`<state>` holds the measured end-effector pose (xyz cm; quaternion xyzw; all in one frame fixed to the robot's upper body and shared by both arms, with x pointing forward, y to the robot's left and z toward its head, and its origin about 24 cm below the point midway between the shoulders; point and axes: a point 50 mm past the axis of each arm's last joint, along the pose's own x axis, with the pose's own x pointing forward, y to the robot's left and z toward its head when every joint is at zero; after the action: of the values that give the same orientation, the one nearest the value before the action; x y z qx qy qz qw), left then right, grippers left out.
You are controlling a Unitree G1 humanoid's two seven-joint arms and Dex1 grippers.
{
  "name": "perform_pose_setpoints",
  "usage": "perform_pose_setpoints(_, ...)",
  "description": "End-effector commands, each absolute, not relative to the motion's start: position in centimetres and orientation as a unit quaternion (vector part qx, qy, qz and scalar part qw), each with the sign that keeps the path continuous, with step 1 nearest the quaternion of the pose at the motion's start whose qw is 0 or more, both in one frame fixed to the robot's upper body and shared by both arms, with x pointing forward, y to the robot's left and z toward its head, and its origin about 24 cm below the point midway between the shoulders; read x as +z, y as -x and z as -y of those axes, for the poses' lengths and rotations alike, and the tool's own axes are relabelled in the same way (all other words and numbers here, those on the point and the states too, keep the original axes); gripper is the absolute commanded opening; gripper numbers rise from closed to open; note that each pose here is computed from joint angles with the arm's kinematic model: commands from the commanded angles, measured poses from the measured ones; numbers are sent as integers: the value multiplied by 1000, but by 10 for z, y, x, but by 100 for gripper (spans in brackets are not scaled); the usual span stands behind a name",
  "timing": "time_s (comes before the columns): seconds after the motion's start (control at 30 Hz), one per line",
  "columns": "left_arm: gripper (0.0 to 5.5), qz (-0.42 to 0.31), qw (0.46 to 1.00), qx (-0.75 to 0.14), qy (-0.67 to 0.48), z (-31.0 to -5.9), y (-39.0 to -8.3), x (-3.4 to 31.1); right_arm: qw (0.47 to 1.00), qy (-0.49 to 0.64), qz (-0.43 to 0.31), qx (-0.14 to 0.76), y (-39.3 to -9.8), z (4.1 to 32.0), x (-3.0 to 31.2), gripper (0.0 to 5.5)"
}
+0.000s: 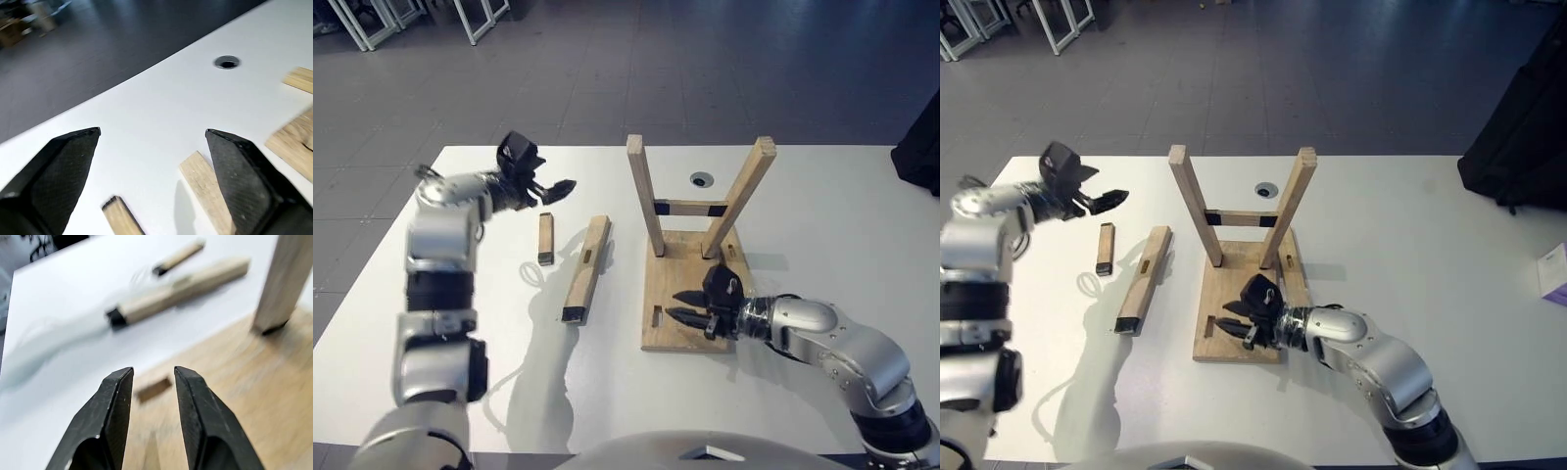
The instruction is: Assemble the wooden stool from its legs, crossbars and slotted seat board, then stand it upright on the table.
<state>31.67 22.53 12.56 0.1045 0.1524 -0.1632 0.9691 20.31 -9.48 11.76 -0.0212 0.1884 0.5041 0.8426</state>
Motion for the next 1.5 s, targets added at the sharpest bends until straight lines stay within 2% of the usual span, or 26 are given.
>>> perform_pose_setpoints(0.03, 398, -197, 976, 92, -6, -229, -265, 83, 869, 3, -135, 476, -212, 88, 150, 151)
perform_pose_setpoints(0.23, 398, -237, 962, 137, -8, -230, -249, 63, 870, 13, -156, 468, -211, 87, 147, 151)
perform_pose_setpoints(0.47, 398, -277, 955, 104, -3, -228, -247, 38, 864, 13, -166, 474, -209, 85, 144, 151)
perform_pose_setpoints(0.57, 398, -305, 949, 78, -11, -227, -251, 17, 864, 14, -166, 475, -211, 85, 145, 151)
perform_pose_setpoints(0.67, 398, -324, 942, 87, -11, -233, -257, -1, 863, 15, -166, 477, -214, 86, 146, 151)
perform_pose_setpoints(0.8, 323, -335, 937, 96, 25, -235, -260, -16, 864, 13, -164, 476, -218, 86, 149, 151)
perform_pose_setpoints(1.13, 160, -373, 921, 102, 41, -230, -240, -56, 867, 16, -166, 470, -224, 88, 152, 151)
perform_pose_setpoints(1.17, 132, -367, 923, 104, 42, -229, -238, -57, 868, 12, -169, 466, -225, 88, 152, 174)
perform_pose_setpoints(1.3, 131, -297, 948, 113, 35, -230, -235, -46, 867, -7, -182, 463, -229, 87, 151, 258)
perform_pose_setpoints(1.33, 131, -226, 965, 134, 13, -233, -236, -26, 875, -4, -170, 454, -234, 85, 154, 277)
perform_pose_setpoints(1.4, 131, -59, 991, 119, -28, -226, -238, 32, 885, -22, -144, 442, -247, 81, 166, 281)
perform_pose_setpoints(1.5, 131, 143, 987, 29, -73, -195, -246, 129, 880, -110, -103, 451, -267, 78, 198, 281)
